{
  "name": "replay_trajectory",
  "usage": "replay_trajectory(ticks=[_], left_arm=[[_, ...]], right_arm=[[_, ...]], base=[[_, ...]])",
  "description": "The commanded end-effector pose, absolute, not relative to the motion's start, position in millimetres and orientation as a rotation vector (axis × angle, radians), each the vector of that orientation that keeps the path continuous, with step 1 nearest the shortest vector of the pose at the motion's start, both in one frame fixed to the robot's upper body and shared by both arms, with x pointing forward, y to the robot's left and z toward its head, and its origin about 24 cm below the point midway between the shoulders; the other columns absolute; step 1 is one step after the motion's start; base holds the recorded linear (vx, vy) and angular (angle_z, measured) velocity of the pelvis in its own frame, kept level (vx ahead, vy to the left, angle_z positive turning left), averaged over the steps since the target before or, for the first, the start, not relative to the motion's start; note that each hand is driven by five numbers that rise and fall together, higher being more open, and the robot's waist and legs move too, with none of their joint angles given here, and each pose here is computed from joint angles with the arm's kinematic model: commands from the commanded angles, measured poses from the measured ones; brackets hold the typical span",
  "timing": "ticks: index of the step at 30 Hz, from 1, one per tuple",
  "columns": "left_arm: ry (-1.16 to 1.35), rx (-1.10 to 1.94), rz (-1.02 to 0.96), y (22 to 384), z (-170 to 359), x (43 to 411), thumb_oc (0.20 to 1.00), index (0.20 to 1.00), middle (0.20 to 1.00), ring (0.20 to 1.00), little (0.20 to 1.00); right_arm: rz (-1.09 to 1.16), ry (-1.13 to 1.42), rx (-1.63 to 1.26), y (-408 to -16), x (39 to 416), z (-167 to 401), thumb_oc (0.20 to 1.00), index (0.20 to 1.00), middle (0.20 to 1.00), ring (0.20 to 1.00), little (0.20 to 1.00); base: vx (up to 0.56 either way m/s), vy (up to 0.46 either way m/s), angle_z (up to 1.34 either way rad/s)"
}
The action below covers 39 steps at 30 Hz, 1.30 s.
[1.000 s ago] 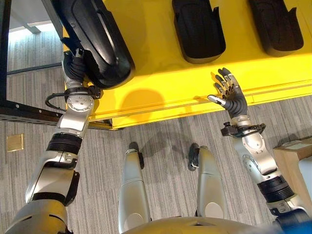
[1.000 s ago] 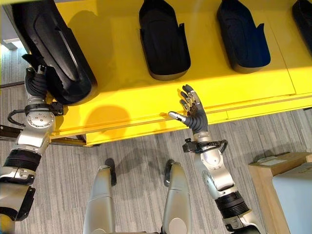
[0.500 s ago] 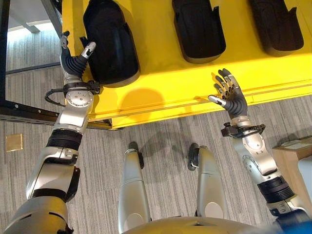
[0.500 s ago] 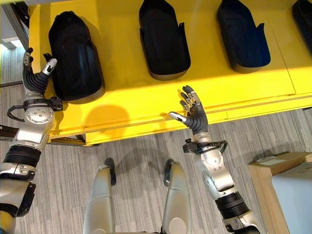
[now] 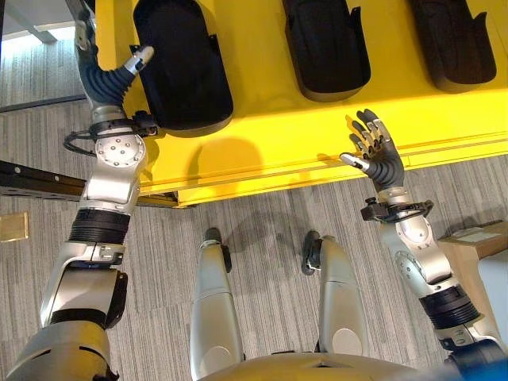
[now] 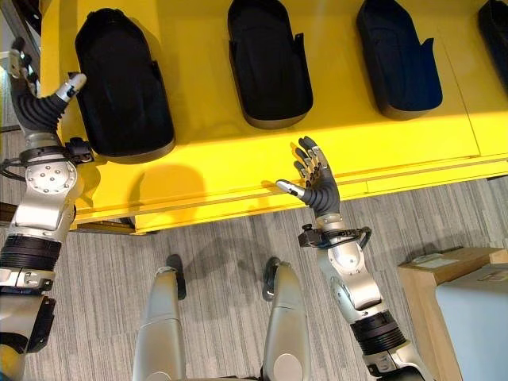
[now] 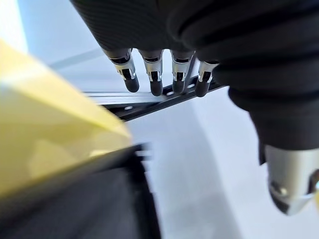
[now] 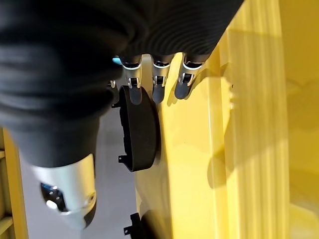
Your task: Move parts from the plastic box to the shelf.
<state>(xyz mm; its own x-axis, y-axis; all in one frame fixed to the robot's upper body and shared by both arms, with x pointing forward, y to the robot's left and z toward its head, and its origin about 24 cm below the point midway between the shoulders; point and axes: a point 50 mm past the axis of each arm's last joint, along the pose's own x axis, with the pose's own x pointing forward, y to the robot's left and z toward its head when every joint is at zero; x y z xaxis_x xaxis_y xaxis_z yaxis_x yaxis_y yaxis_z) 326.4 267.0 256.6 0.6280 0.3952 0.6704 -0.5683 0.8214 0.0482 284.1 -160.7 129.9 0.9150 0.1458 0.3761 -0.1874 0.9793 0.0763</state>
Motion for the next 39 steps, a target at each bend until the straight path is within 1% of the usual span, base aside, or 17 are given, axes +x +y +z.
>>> replay_trajectory(ticks=[1,6,8,13,15,16,17,19,21,23,24,25,27,30,31,35,39], left_arm=[[-0.923,0.306,0.616,276.9,293.0,300.1,1.0,1.0,1.0,1.0,1.0],[-1.049,0.38,0.66,280.5,315.9,280.1,1.0,1.0,1.0,1.0,1.0],[-1.129,0.504,0.703,280.6,325.4,263.9,1.0,1.0,1.0,1.0,1.0],[-1.157,0.762,0.591,259.2,316.6,253.1,1.0,1.0,1.0,1.0,1.0],[-1.157,0.823,0.509,246.9,309.8,252.9,1.0,1.0,1.0,1.0,1.0],[-1.155,0.825,0.508,246.6,309.5,252.6,1.0,1.0,1.0,1.0,1.0],[-1.144,0.839,0.403,234.0,298.2,249.7,1.0,1.0,1.0,1.0,1.0],[-1.131,0.84,0.38,231.7,292.0,248.6,1.0,1.0,1.0,1.0,1.0],[-1.091,0.871,0.276,215.2,269.3,246.5,1.0,1.0,1.0,1.0,1.0],[-1.084,0.889,0.252,211.7,264.5,243.4,1.0,1.0,1.0,1.0,1.0],[-1.064,0.865,0.16,196.0,247.8,238.8,1.0,1.0,1.0,1.0,1.0],[-1.064,0.865,0.158,195.8,247.5,238.3,1.0,1.0,1.0,1.0,1.0],[-1.02,0.855,0.072,182.3,228.9,239.1,1.0,1.0,1.0,1.0,1.0],[-0.979,0.922,0.019,177.2,215.2,240.9,1.0,1.0,1.0,1.0,1.0],[-0.953,0.909,-0.029,171.5,205.9,240.8,1.0,1.0,1.0,1.0,1.0],[-0.842,0.958,-0.102,167.9,176.8,245.8,1.0,1.0,1.0,1.0,1.0],[-0.78,0.982,-0.167,165.0,160.2,246.4,1.0,1.0,1.0,1.0,1.0]], right_arm=[[0.169,-0.525,0.12,-169.9,278.5,158.9,1.0,1.0,1.0,1.0,1.0],[0.177,-0.533,0.108,-172.4,275.7,159.2,1.0,1.0,1.0,1.0,1.0],[0.178,-0.533,0.101,-174.7,272.6,157.3,1.0,1.0,1.0,1.0,1.0],[0.159,-0.539,0.095,-183.1,269.1,157.3,1.0,1.0,1.0,1.0,1.0],[0.154,-0.542,0.099,-184.1,268.4,157.1,1.0,1.0,1.0,1.0,1.0],[0.154,-0.541,0.099,-184.2,268.2,156.8,1.0,1.0,1.0,1.0,1.0],[0.144,-0.558,0.103,-185.8,266.1,159.5,1.0,1.0,1.0,1.0,1.0],[0.143,-0.564,0.104,-186.1,264.9,160.5,1.0,1.0,1.0,1.0,1.0],[0.114,-0.58,0.107,-189.3,262.3,161.6,1.0,1.0,1.0,1.0,1.0],[0.111,-0.585,0.105,-190.2,260.3,161.7,1.0,1.0,1.0,1.0,1.0],[0.089,-0.601,0.103,-191.3,258.5,162.9,1.0,1.0,1.0,1.0,1.0],[0.088,-0.6,0.103,-191.5,258.1,162.6,1.0,1.0,1.0,1.0,1.0],[0.077,-0.612,0.107,-190.1,257.7,163.3,1.0,1.0,1.0,1.0,1.0],[0.061,-0.621,0.105,-190.9,257.3,163.7,1.0,1.0,1.0,1.0,1.0],[0.051,-0.625,0.103,-190.9,257.7,163.8,1.0,1.0,1.0,1.0,1.0],[0.021,-0.628,0.122,-189.6,259.5,162.0,1.0,1.0,1.0,1.0,1.0],[0.01,-0.627,0.124,-189.6,260.3,161.1,1.0,1.0,1.0,1.0,1.0]], base=[[0.0,0.0,0.0],[0.0,0.0,0.0],[-0.04,0.002,0.0],[0.01,-0.016,0.03],[0.0,0.0,0.0],[0.0,0.0,0.0],[0.0,0.0,0.0],[0.0,0.0,0.0],[0.0,0.0,0.0],[-0.04,-0.003,0.01],[-0.09,-0.008,0.02],[0.07,-0.041,0.04],[-0.06,-0.024,0.05],[0.02,-0.028,0.04],[0.07,-0.039,-0.02],[-0.07,-0.011,0.01],[0.0,0.0,0.0]])
